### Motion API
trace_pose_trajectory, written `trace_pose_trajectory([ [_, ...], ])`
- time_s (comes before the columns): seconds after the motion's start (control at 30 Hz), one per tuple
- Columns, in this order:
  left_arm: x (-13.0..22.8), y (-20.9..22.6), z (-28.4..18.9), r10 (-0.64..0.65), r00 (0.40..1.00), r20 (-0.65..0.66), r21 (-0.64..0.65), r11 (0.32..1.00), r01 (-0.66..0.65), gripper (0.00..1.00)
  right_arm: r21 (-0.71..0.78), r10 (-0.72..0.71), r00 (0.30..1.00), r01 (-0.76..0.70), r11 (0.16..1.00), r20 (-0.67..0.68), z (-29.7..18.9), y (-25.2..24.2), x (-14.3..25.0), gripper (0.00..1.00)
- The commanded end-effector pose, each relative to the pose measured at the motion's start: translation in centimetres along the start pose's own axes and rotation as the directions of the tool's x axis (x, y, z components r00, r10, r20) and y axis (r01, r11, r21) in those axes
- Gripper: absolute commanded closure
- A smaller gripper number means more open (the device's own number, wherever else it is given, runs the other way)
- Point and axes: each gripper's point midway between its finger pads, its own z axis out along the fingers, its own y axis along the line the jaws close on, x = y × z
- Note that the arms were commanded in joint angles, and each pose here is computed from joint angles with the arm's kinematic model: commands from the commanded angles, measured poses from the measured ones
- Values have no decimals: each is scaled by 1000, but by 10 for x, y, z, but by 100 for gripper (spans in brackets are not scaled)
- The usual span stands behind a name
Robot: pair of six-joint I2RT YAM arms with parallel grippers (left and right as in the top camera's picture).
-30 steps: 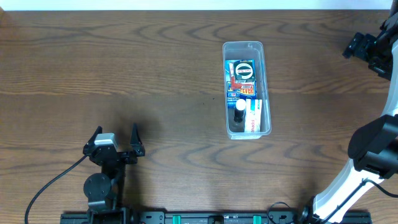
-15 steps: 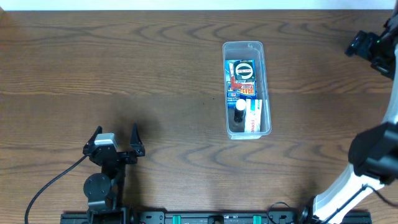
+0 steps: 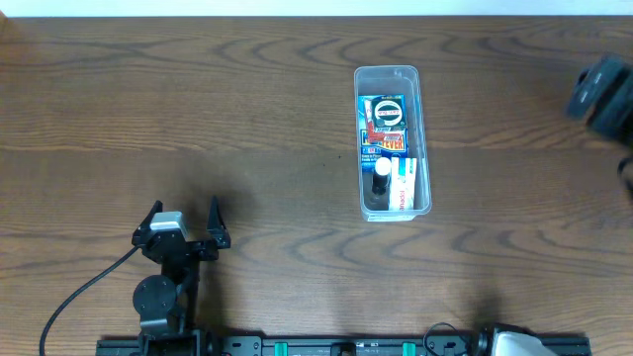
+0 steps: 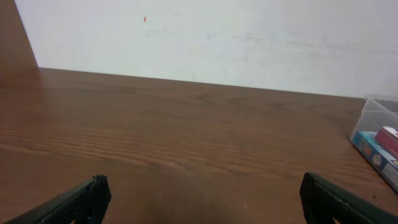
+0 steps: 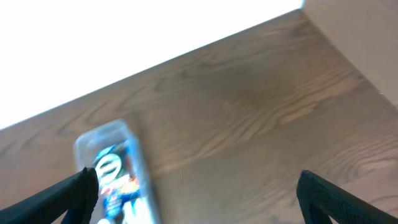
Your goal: Pack container
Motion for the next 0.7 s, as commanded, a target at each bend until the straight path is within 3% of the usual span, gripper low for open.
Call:
trace_pose_trajectory([
  [0.0, 15, 1, 1, 6, 999, -48, -2, 1000, -6, 2, -5, -30, 998, 30, 1000, -52, -2, -1, 33, 1],
  [0.1, 15, 1, 1, 6, 999, -48, -2, 1000, -6, 2, 1, -28, 999, 28, 1000, -24, -8, -11, 52, 1],
  [0.3, 15, 1, 1, 6, 999, -48, -2, 1000, -6, 2, -160, -59, 990, 79, 984, 124, 10, 9, 91, 1],
  [0.67, 15, 1, 1, 6, 999, -48, -2, 1000, -6, 2, -282, -42, 892, 187, 941, 451, 53, 9, 160, 1],
])
